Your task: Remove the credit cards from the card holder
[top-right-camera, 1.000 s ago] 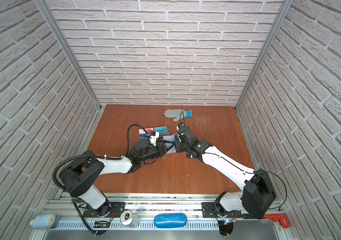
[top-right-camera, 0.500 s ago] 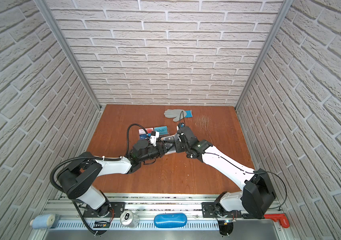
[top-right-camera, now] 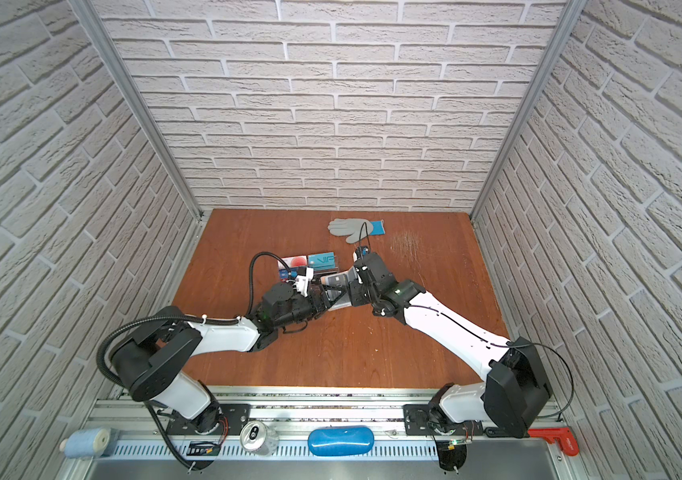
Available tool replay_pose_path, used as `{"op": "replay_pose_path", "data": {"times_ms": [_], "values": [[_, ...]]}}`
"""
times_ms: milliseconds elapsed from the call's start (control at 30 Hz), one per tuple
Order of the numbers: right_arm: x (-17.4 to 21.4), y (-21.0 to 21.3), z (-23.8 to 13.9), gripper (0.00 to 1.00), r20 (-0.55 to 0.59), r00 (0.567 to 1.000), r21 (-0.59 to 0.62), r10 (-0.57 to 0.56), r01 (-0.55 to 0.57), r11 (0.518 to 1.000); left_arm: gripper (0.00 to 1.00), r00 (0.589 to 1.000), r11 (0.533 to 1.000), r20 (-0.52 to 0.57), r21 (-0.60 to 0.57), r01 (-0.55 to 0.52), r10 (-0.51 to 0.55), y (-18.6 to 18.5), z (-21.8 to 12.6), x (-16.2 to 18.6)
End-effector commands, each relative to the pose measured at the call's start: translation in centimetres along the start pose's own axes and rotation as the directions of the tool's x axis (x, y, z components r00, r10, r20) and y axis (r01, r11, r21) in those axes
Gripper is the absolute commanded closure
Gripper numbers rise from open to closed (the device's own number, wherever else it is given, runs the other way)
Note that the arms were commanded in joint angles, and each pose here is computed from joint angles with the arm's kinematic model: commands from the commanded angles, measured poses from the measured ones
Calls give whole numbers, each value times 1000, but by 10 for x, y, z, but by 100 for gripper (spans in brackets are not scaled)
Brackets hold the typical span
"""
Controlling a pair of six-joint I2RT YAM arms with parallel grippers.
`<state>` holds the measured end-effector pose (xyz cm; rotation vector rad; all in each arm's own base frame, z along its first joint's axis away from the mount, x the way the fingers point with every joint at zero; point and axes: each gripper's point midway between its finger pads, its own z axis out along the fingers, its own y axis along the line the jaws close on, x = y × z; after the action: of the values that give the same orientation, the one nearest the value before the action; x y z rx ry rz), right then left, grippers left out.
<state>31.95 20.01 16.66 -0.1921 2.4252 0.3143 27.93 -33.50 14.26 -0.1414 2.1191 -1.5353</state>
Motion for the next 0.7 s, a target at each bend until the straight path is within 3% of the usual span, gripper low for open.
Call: {"op": "replay_pose_path", "data": {"times_ms": [0,433,667], "values": [[5,10,5,94,-7,998,-61,60,-60,996,2,999,999,44,36,-32,30,-7,-7,-7],[71,5,35,94,-105,976,-80,189,-198,977,2,998,1000,59,-18,21,-19,27,-26,2],[81,23,51,94,-121,964,-123,239,-253,960,2,996,999,91,-37,27,-24,33,-45,1]]}}
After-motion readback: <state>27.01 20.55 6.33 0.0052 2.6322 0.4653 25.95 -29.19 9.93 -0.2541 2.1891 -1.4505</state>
